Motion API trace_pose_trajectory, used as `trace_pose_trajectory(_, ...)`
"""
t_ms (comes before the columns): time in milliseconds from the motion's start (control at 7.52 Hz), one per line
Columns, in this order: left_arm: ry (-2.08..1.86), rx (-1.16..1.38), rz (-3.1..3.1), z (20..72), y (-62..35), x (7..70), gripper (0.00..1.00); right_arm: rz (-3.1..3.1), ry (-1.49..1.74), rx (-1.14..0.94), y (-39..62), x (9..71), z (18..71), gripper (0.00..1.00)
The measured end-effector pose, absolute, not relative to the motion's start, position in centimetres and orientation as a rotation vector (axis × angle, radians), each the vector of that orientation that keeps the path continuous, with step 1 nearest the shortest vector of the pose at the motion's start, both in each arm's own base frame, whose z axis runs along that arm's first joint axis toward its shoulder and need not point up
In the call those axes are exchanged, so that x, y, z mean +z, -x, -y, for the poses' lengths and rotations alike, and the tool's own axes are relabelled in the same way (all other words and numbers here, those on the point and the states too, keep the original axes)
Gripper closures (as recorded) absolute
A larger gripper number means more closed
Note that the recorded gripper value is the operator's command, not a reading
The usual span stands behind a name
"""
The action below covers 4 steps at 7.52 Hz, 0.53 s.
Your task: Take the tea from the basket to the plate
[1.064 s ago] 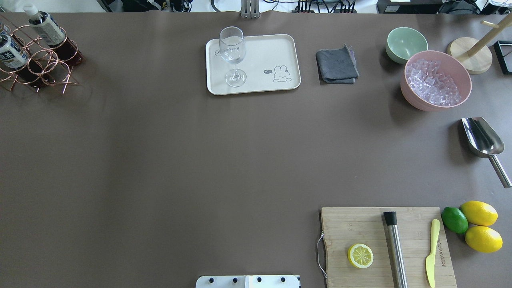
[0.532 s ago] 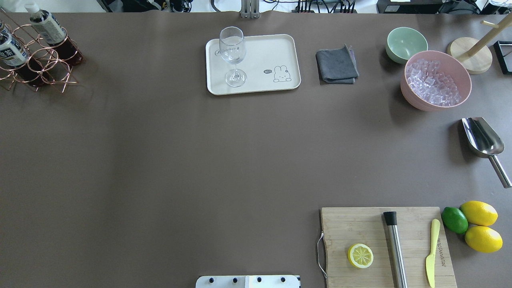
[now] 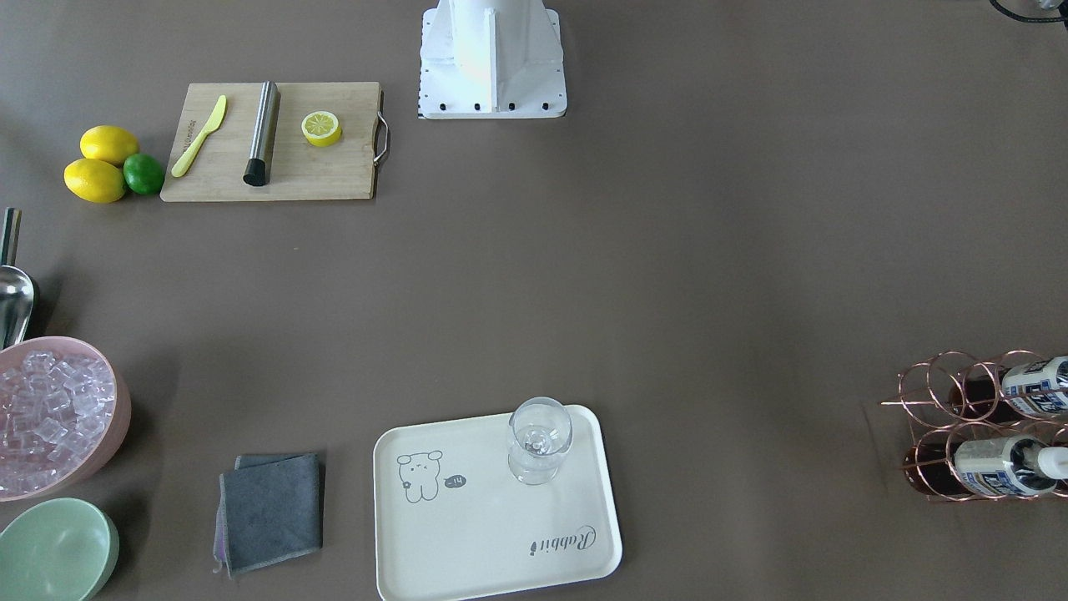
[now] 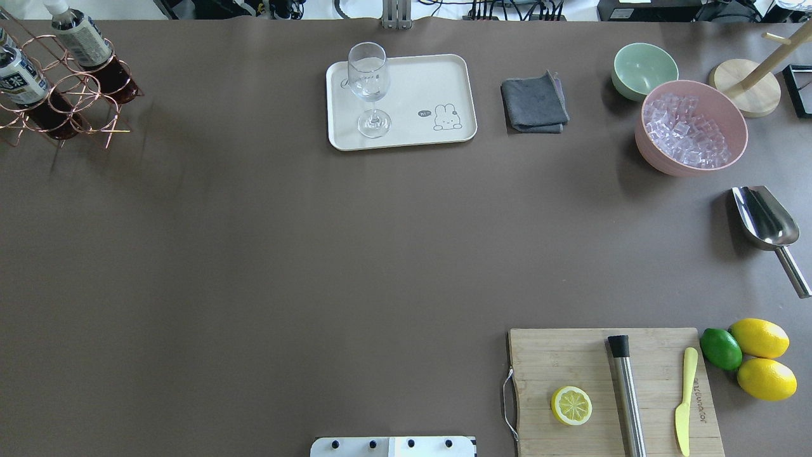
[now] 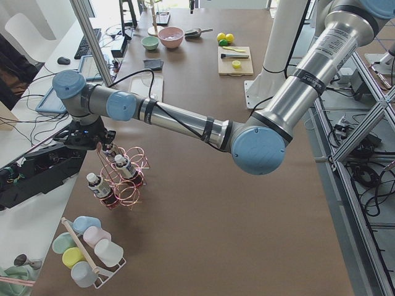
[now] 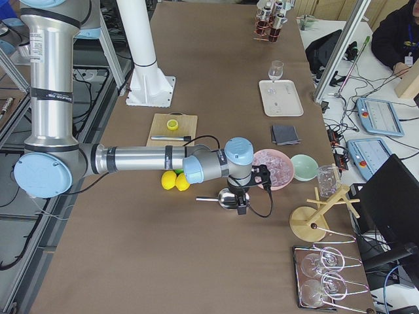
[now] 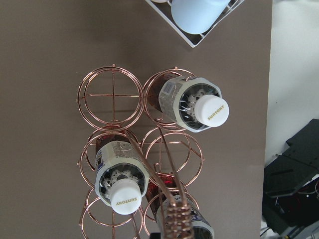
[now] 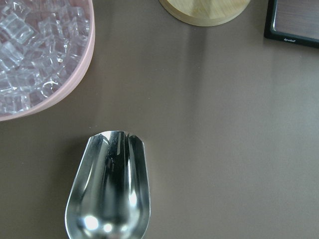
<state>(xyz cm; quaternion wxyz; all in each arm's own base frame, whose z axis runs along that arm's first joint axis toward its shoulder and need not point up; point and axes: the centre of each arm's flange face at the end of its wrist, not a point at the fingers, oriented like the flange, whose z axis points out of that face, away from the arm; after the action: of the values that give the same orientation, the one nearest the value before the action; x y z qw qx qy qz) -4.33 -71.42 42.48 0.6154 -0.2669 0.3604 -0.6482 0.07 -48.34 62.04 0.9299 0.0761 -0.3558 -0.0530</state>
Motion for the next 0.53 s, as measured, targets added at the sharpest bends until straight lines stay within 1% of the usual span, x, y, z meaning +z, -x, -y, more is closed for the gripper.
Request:
trace_pose_trajectory(266, 0.644, -1.524, -0.861, 67.7, 3.8, 37.4, 1.0, 0.73, -0.185, -0.135, -0.1, 62.0, 47.6, 0.0)
trace_pose_trajectory(532, 0.664, -1.553, -0.896, 62.2, 1.4, 31.7, 1.0, 0.746, -0.291, -0.198, -0.1, 61.3, 47.9, 0.0)
